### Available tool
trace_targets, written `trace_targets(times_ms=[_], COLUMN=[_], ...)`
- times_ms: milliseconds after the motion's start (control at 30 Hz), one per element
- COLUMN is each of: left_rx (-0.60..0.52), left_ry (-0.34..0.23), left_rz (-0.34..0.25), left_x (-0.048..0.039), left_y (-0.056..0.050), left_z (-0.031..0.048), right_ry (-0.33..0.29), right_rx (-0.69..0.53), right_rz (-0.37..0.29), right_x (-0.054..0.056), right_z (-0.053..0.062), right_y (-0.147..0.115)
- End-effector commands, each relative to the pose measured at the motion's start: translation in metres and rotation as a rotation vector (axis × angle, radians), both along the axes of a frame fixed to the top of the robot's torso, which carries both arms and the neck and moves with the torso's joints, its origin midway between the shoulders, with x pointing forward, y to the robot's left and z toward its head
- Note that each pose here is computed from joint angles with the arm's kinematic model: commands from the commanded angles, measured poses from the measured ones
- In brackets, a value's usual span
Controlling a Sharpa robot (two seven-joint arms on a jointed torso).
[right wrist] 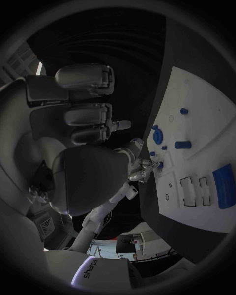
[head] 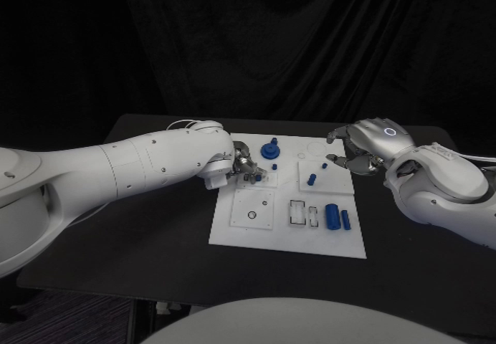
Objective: Assemble the parts on the task board
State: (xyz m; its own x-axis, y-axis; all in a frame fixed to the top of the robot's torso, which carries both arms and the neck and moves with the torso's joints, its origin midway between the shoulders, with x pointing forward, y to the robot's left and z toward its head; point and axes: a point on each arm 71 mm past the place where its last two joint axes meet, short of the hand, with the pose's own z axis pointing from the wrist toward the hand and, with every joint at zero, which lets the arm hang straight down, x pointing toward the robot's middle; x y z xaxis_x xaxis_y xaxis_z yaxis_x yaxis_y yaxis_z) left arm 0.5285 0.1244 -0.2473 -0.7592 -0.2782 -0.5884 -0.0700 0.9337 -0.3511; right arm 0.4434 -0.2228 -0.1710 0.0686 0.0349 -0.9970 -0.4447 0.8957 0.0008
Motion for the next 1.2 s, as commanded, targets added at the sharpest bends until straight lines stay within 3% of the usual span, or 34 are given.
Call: trace_targets(times_ms=[33, 367, 567, 700, 867, 1033, 1200], left_rx=[0.015, -0.051, -0.137, -0.173, -0.210, -0.189, -0.092], left_ry=[0.022, -0.046, -0.155, -0.247, -0.351, -0.355, -0.341], left_rz=[0.001, 0.020, 0.005, -0.025, -0.043, -0.054, -0.073], left_x=[-0.0033, -0.0036, -0.0058, -0.0065, -0.0043, -0.0009, 0.0052], left_y=[0.002, 0.006, 0.008, 0.011, 0.018, 0.032, 0.047], left_z=[-0.0057, -0.0013, 0.0071, 0.0171, 0.0396, 0.0533, 0.0572], right_ry=[-0.002, -0.004, -0.010, -0.013, -0.016, -0.017, -0.018], right_rx=[-0.004, -0.002, 0.004, 0.008, 0.009, 0.010, 0.010], right_rz=[-0.017, -0.018, -0.020, -0.021, -0.026, -0.032, -0.035], right_x=[0.001, 0.001, 0.000, -0.001, -0.001, -0.001, -0.002], right_z=[0.001, 0.001, 0.001, 0.002, 0.002, 0.003, 0.003], right_y=[-0.001, -0.002, -0.004, -0.006, -0.008, -0.011, -0.013])
